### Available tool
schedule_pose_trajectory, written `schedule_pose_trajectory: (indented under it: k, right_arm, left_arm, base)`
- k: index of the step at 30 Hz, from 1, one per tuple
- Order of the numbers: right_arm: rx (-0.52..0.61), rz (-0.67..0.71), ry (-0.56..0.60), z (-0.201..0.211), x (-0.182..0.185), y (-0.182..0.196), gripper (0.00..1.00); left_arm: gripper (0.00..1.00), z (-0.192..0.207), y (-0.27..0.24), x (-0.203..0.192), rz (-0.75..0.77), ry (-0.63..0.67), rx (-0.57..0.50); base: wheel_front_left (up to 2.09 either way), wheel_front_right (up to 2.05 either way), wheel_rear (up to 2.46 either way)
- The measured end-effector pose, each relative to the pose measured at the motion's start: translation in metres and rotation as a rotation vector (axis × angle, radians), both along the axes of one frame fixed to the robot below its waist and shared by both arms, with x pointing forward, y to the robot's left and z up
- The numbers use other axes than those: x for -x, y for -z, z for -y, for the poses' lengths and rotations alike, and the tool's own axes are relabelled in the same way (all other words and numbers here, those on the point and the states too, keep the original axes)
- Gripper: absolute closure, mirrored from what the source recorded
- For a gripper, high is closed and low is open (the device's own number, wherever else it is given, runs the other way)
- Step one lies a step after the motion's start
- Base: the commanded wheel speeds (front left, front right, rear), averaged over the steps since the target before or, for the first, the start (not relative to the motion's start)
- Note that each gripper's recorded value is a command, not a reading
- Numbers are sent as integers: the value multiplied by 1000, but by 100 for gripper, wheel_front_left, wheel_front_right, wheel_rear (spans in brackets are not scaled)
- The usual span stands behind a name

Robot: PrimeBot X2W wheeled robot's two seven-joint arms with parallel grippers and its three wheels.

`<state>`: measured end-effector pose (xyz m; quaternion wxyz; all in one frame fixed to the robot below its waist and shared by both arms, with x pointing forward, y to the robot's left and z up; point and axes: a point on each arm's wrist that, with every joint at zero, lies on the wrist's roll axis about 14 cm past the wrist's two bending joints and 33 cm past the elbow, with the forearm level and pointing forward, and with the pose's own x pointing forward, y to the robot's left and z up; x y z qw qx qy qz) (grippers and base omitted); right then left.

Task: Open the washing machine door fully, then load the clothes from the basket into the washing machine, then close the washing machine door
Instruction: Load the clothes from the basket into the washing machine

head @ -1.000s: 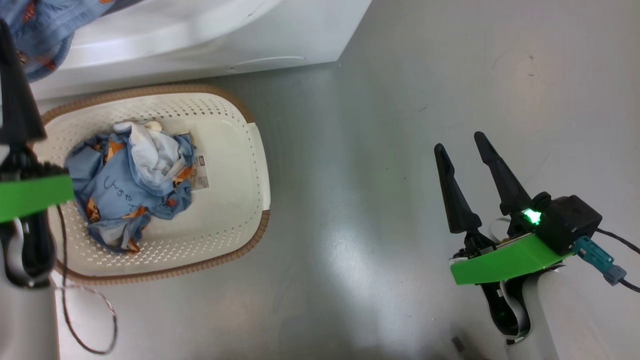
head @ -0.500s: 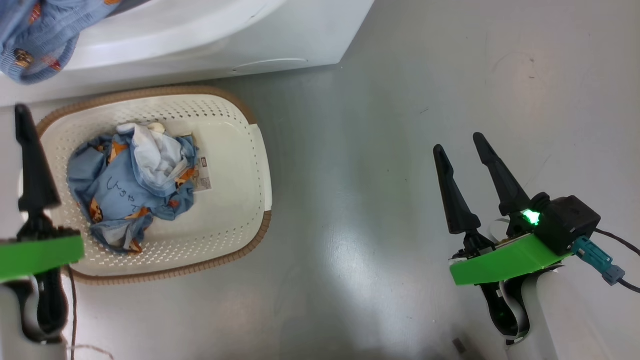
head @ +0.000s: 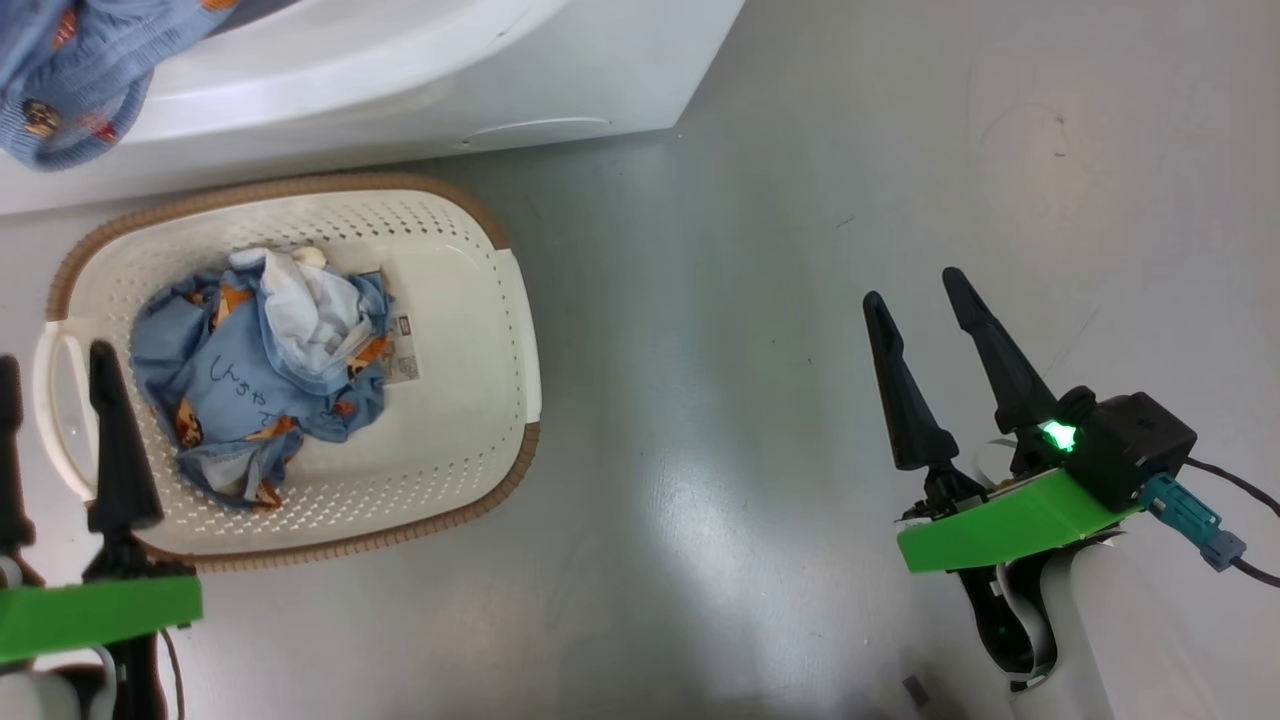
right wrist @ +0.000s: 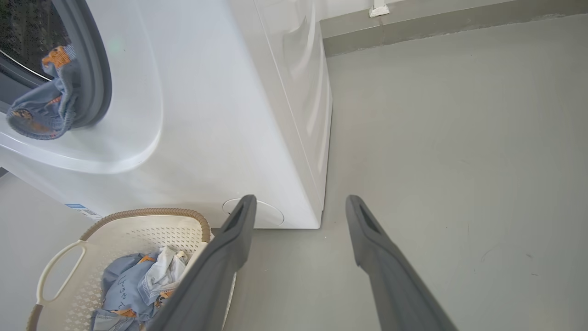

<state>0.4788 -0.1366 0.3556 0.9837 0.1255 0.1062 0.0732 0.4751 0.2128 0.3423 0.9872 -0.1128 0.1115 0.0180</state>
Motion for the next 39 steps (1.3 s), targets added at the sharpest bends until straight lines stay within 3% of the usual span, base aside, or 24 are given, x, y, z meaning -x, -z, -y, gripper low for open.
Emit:
schedule_pose_trajectory:
  k: [15, 39]
  right_arm:
    - [2, -3, 0, 1, 1, 0, 0]
    - [2, -5, 1, 1, 2, 0, 0]
  left_arm:
    - [0, -1, 25, 31, -109, -14, 5]
    - [0, 7, 17, 21, -73, 13, 13]
  base:
    - [0, 0, 0]
    - [0, 0, 0]
